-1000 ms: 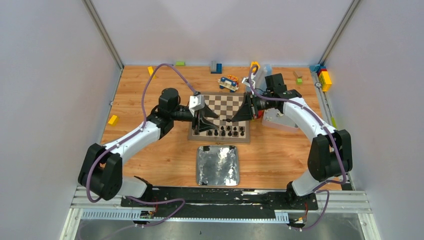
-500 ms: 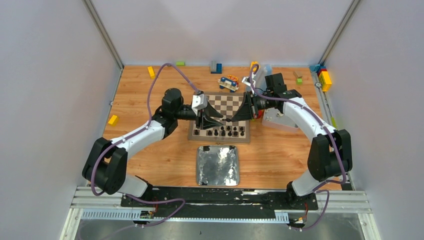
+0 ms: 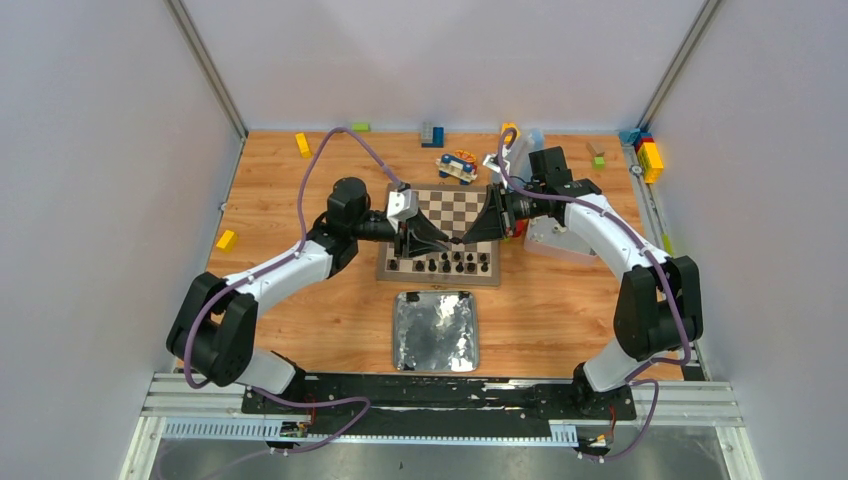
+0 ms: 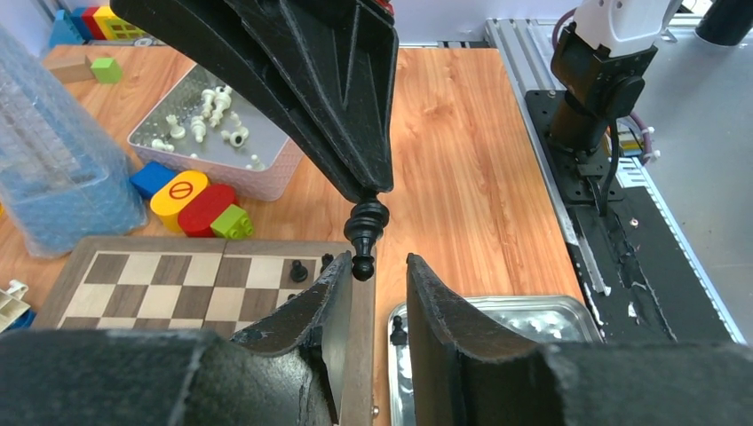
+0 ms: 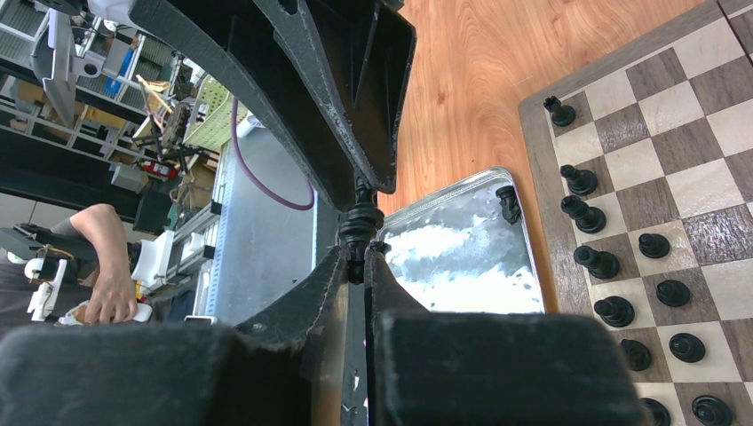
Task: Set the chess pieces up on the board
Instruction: Place the chess piece on the chessboard.
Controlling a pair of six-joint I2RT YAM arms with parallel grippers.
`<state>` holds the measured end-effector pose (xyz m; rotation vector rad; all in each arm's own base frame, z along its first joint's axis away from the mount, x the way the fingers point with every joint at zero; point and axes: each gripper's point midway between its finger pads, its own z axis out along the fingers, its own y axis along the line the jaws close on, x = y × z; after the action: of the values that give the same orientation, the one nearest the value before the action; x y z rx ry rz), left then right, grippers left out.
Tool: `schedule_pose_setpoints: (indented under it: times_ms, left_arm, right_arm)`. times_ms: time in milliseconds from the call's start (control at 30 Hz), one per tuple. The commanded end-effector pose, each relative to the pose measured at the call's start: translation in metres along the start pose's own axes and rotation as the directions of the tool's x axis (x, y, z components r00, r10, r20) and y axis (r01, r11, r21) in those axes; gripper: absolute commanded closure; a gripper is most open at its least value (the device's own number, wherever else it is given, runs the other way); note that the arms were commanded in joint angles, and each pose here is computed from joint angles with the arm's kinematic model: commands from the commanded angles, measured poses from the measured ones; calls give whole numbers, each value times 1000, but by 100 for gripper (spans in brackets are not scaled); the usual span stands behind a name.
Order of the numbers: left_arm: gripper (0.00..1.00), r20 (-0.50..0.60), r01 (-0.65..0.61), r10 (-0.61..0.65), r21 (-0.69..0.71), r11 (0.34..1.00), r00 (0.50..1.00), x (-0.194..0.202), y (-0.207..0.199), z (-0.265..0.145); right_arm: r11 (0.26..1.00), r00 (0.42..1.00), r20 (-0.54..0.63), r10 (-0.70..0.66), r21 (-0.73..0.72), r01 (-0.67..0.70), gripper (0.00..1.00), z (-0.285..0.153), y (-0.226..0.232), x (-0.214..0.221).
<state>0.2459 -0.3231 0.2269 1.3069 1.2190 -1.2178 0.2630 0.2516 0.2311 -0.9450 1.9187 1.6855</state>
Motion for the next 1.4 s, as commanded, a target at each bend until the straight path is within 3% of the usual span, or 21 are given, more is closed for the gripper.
schedule_pose_setpoints:
  times_ms: [0,567,700,733,833,933,1100,1167,1367]
  left_arm:
    - [65,19,-47,47,0,999,999,-16,5,4]
    - [86,-8,-49,49,-13,999,999,-15,8,5]
    - [95,-90,-55,51,-43,998,995,-5,8,-5]
    - [95,-111,-119,111,-68,991,988,-10,14,-9]
    - [98,-263,-127,94,-112,986,960,12,14,-27]
    - [98,-442,-206,113,-169,964,890,32,29,-50]
    - [96,-703,-150,-56,-227,962,709,83,37,-91]
    - [95,-769,-126,-124,-258,958,628,95,44,-104]
    - [96,-827,-29,-262,-317,948,498,124,57,-112]
  right_arm:
    - [998,998,16,-55,-32,55,100,-1,6,-10]
    - [998,998,11,-62,-8,62,100,0,-1,-5]
    - [996,996,19,-82,30,81,100,-7,-5,-3]
    - [996,997,21,-80,43,79,100,-10,-8,-1]
    - [994,996,28,-79,82,76,100,-19,-14,4]
    - [990,996,34,-86,118,82,100,-28,-18,8]
    - [982,994,33,-100,161,94,100,-35,-19,16]
    - [981,994,33,-101,171,94,100,-37,-19,20]
    - [979,995,38,-94,183,85,100,-40,-20,30]
